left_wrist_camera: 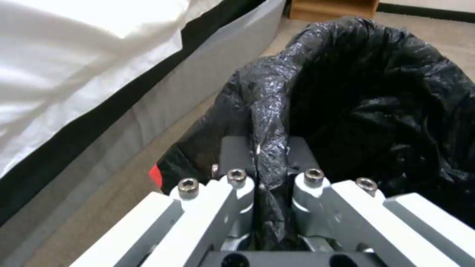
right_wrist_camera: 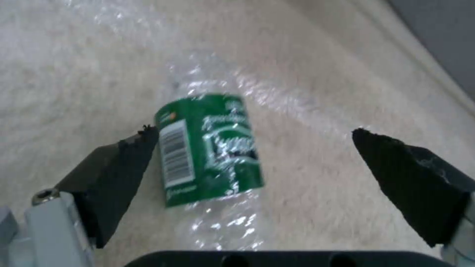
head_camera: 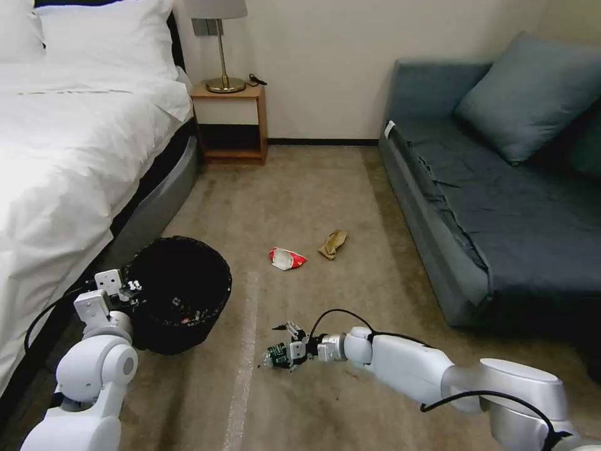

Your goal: Pick up the trash bin, then pick up the garbage on the floor and place it into the trash bin.

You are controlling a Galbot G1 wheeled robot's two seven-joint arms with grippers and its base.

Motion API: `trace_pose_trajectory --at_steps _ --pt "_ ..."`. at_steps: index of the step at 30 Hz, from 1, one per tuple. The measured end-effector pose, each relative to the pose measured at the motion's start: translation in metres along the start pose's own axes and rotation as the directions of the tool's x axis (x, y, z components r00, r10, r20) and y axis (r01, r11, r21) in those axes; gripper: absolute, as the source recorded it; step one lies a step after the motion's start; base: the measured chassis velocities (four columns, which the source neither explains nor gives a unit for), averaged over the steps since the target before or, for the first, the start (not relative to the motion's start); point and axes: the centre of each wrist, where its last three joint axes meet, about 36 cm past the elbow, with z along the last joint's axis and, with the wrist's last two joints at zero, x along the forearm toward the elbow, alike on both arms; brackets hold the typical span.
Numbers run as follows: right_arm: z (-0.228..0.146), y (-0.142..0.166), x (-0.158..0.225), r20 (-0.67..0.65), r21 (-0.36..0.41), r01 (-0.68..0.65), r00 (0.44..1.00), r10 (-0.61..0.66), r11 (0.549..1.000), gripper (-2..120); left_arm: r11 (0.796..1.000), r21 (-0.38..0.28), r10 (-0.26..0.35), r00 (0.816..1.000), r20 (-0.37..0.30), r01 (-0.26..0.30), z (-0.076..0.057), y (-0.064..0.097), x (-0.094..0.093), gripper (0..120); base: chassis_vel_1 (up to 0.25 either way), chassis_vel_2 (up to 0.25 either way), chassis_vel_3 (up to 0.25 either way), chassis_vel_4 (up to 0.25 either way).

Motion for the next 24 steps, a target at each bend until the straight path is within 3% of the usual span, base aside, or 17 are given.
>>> trace_pose_trajectory --at_steps 13,22,24 --pt "0.007 0.01 -0.004 -0.049 -0.027 0.024 0.998 -0.025 0.999 97 1.0 0.008 0.001 1.0 0.006 -0.001 0.002 0.002 0.006 4 0.0 0.0 0.0 0.0" --pt "0.009 0.019 -0.008 -0.058 -0.047 0.031 0.998 -0.034 0.998 61 1.0 0.011 -0.013 1.0 0.014 0.012 0.004 0.009 0.014 4 0.0 0.0 0.0 0.0" --pt "0.009 0.019 -0.009 -0.056 -0.048 0.029 0.998 -0.032 0.998 57 1.0 0.011 -0.013 1.0 0.014 0.013 0.004 0.01 0.014 4 0.0 0.0 0.0 0.0"
